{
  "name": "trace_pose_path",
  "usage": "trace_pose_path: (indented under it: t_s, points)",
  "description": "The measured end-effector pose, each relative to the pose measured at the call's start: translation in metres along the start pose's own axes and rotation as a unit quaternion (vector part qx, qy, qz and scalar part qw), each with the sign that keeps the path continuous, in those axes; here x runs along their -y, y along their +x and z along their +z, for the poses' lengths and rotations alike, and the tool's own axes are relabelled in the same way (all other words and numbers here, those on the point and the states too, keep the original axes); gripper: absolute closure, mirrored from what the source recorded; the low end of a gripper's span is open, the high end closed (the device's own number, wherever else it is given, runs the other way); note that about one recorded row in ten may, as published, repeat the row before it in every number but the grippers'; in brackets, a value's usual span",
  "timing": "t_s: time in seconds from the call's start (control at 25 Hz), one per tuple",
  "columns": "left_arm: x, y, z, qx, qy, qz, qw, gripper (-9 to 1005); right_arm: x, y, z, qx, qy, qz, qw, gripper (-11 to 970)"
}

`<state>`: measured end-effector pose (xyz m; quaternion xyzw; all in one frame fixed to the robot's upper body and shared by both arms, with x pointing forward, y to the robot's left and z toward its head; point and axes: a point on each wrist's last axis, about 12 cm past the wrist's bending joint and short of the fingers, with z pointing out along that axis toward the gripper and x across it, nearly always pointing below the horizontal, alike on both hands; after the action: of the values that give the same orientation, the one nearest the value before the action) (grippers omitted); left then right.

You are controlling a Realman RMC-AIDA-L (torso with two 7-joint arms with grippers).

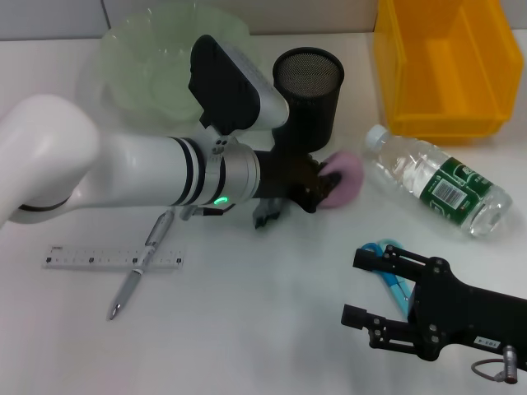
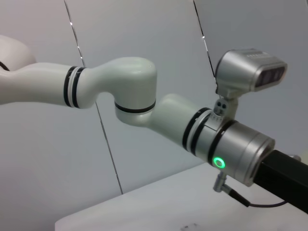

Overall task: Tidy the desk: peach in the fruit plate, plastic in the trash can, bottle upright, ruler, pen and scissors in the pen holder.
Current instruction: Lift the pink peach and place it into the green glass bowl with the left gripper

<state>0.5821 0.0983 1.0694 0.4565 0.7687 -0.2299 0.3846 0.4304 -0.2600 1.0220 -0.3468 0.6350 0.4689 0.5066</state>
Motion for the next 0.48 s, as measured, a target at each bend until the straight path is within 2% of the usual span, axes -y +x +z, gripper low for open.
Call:
trace_pose_path:
  t_s: [0.24, 0.32, 0.48]
  points:
    - [0.006, 0.000, -0.014, 0.032, 0.009, -0.016, 0.999, 850, 0.001, -0.001, 0.001, 0.005, 0.005, -0.001, 1.000, 161]
    - [0.003, 0.000, -0.024, 0.054, -0.001, -0.029, 0.998, 857, 0.001, -0.001, 0.001, 0.006, 0.005, -0.001, 1.000, 161]
    - [-0.013, -0.001, -0.053, 0.104, -0.029, -0.065, 0.992, 860, 0.002, -0.002, 0.002, 0.006, 0.005, -0.001, 1.000, 162]
